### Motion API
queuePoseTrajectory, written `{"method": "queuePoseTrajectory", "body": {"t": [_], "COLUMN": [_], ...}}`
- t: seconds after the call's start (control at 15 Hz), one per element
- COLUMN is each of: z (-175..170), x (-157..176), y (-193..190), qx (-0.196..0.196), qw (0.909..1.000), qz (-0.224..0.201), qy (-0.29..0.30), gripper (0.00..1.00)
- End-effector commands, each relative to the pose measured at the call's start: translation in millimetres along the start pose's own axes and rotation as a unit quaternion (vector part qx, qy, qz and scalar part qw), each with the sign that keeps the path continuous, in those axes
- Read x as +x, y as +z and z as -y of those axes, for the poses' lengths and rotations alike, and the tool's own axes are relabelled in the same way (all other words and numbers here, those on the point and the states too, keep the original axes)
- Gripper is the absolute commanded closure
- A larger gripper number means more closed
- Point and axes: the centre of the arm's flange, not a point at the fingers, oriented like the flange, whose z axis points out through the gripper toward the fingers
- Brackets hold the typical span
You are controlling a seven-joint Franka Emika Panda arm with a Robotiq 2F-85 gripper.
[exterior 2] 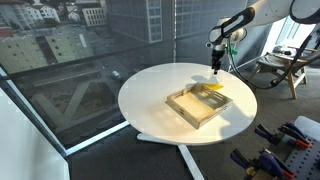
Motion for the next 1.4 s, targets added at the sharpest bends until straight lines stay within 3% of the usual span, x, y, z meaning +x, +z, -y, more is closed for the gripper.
{"method": "queuePoseTrajectory", "body": {"t": [0.0, 0.73, 1.33], "z": [16.2, 33.9, 38.0], "x": [-11.1, -21.2, -21.3], "y": [-4.6, 15.5, 38.0], "qx": [-0.003, 0.019, 0.008], "qw": [0.9998, 0.9993, 0.9990], "qz": [0.003, 0.018, 0.019], "qy": [-0.018, -0.027, -0.041], "gripper": [0.00, 0.00, 0.00]}}
